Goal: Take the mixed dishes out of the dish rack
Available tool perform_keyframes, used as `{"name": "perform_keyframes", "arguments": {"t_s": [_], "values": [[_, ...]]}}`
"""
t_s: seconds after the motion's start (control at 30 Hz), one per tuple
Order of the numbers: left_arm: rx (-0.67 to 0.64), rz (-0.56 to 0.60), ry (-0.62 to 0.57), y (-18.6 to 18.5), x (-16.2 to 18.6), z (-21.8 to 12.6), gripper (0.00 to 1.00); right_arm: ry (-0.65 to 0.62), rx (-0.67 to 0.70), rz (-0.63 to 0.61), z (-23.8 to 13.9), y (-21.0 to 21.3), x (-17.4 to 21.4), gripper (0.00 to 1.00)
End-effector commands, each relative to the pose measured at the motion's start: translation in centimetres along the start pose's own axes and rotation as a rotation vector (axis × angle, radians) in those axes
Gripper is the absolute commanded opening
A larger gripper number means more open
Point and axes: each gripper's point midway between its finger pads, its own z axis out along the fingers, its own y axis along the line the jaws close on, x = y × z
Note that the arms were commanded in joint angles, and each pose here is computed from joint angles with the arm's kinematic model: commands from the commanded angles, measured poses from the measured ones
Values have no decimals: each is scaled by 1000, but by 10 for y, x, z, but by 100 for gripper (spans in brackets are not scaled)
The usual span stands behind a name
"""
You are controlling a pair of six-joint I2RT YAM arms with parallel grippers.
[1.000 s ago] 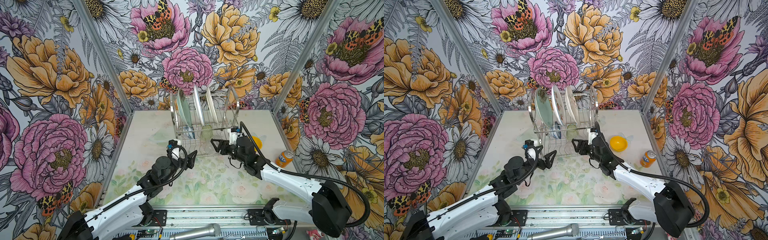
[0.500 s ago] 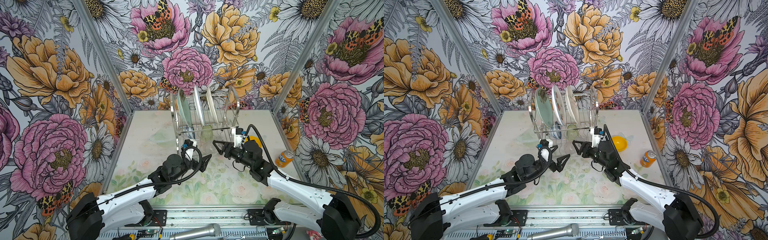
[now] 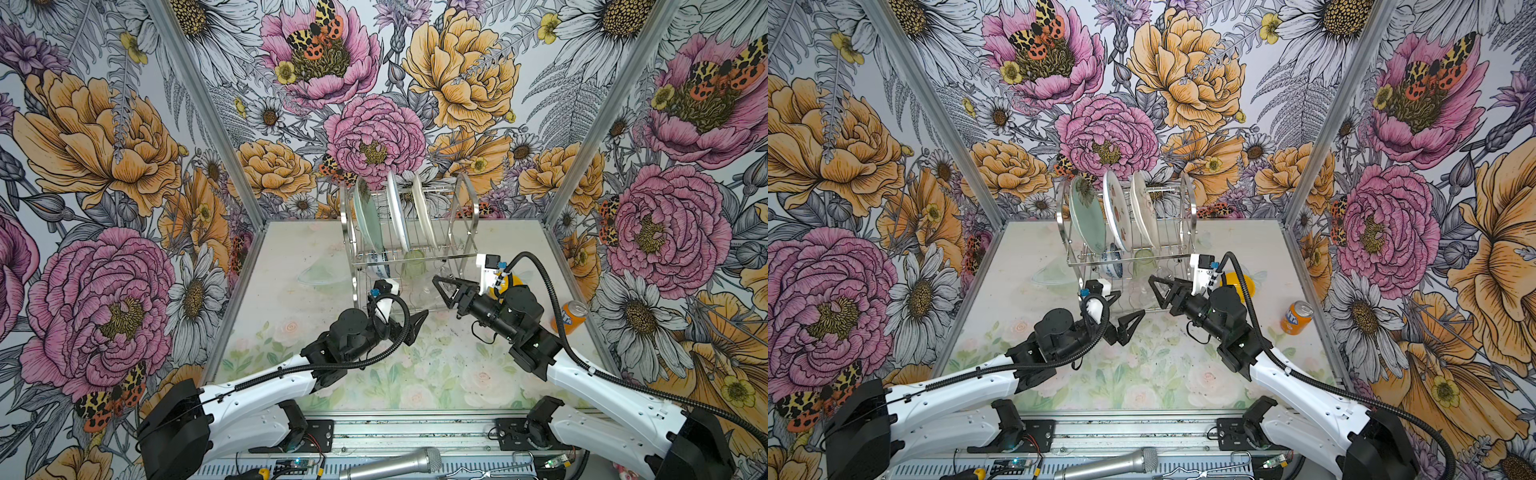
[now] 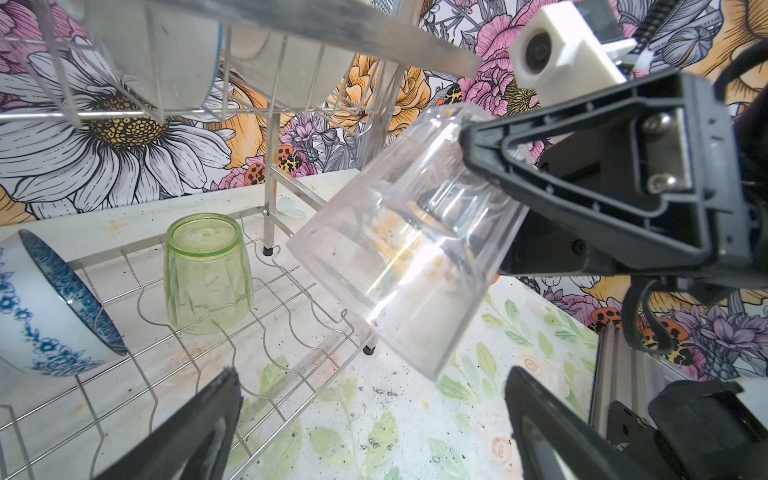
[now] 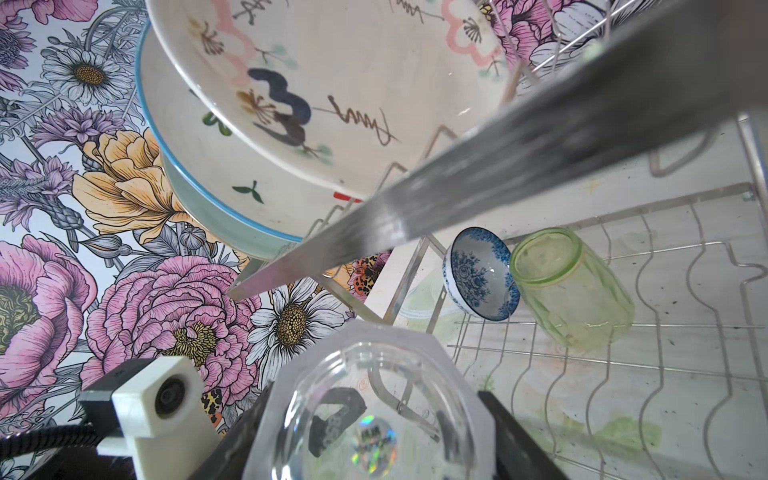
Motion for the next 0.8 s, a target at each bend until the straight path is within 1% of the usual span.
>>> {"name": "perform_keyframes", "arguments": {"t_s": [0.0,0.2,0.33,0.4,0.5,0.77], "values": [[54,15,-57,-16,-22,1,99,-40,-75,7,-7,18,-11,59],[94,5,-84,-23,-28,3,98,-39,-111,34,-12,26,-12,59],[143,-2,-92,-33,-30,6,93,-48,-119,51,-17,27,-12,59],[168,-3,-92,-38,-30,7,89,-54,-128,59,-20,28,-12,59],[206,2,-91,-47,-31,10,79,-59,-137,66,-24,30,-12,59],[254,0,-108,-63,-33,16,68,-55,-157,79,-31,32,-8,59]]}}
